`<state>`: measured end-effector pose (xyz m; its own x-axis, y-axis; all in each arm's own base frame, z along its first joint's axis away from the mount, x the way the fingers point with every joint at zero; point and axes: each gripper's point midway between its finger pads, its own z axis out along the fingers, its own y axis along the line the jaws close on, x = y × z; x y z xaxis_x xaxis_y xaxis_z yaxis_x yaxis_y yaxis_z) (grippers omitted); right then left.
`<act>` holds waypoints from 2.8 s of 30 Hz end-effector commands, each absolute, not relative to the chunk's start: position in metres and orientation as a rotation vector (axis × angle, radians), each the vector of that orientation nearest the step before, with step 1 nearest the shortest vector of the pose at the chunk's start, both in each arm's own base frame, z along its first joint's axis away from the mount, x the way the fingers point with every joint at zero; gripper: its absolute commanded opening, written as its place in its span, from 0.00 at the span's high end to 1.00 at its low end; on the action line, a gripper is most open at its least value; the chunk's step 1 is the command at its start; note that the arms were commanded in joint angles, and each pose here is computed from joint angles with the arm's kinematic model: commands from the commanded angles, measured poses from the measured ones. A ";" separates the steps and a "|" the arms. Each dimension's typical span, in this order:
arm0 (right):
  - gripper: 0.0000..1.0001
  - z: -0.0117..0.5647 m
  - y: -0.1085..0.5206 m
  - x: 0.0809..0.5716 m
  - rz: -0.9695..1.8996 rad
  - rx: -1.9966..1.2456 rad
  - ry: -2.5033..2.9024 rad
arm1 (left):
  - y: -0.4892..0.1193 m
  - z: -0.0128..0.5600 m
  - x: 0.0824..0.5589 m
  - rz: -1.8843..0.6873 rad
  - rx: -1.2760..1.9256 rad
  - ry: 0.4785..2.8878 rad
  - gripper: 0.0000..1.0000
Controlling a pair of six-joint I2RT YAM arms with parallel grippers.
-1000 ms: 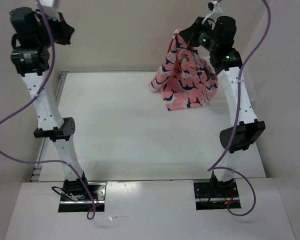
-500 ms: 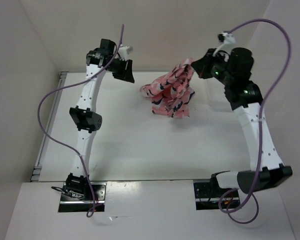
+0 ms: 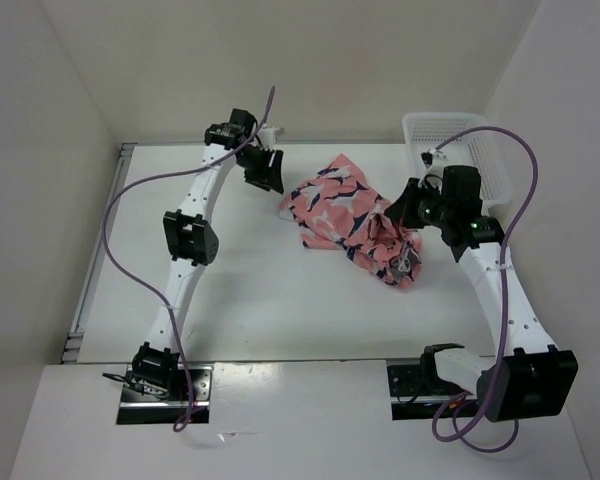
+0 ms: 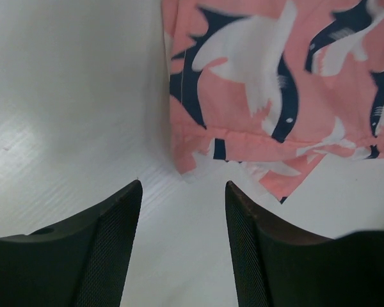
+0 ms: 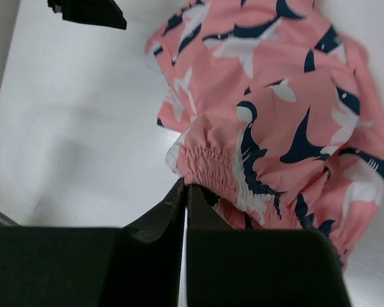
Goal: Fold and stack the shorts
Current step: Fold the shorts
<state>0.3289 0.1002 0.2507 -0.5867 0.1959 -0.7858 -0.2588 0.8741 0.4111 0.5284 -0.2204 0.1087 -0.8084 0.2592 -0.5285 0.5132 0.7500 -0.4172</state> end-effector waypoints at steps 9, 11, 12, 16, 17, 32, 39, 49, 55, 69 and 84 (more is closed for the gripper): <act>1.00 0.254 0.110 0.322 0.704 -0.079 2.059 | -0.246 0.082 0.556 -0.785 0.646 2.390 0.30; 1.00 0.254 0.110 0.322 0.704 -0.079 2.059 | -0.247 0.078 0.558 -0.784 0.647 2.382 0.26; 1.00 0.257 0.110 0.320 0.703 -0.082 2.049 | -0.246 0.063 0.554 -0.791 0.642 2.422 0.24; 1.00 0.260 0.108 0.321 0.692 -0.076 2.048 | -0.243 0.032 0.538 -0.827 0.630 2.525 0.22; 1.00 0.263 0.108 0.322 0.691 -0.078 2.039 | -0.246 0.031 0.532 -0.869 0.634 2.537 0.22; 1.00 0.290 0.100 0.325 0.635 -0.092 1.987 | -0.271 0.034 0.486 -1.152 0.662 2.610 0.62; 1.00 0.287 0.100 0.327 0.630 -0.099 1.995 | -0.268 0.055 0.509 -1.069 0.682 2.499 0.94; 1.00 0.326 0.091 0.380 0.576 -0.014 1.869 | -0.168 0.283 0.575 -0.792 0.613 1.932 1.00; 1.00 0.425 0.098 0.463 0.543 -0.101 1.667 | -0.087 0.425 0.560 -0.548 0.563 1.620 1.00; 1.00 0.451 0.161 0.467 0.662 -0.282 1.574 | 0.006 0.493 0.469 -0.376 0.369 1.668 1.00; 1.00 0.333 0.178 0.411 0.703 -0.213 1.835 | 0.000 0.448 0.471 -0.509 0.336 1.826 1.00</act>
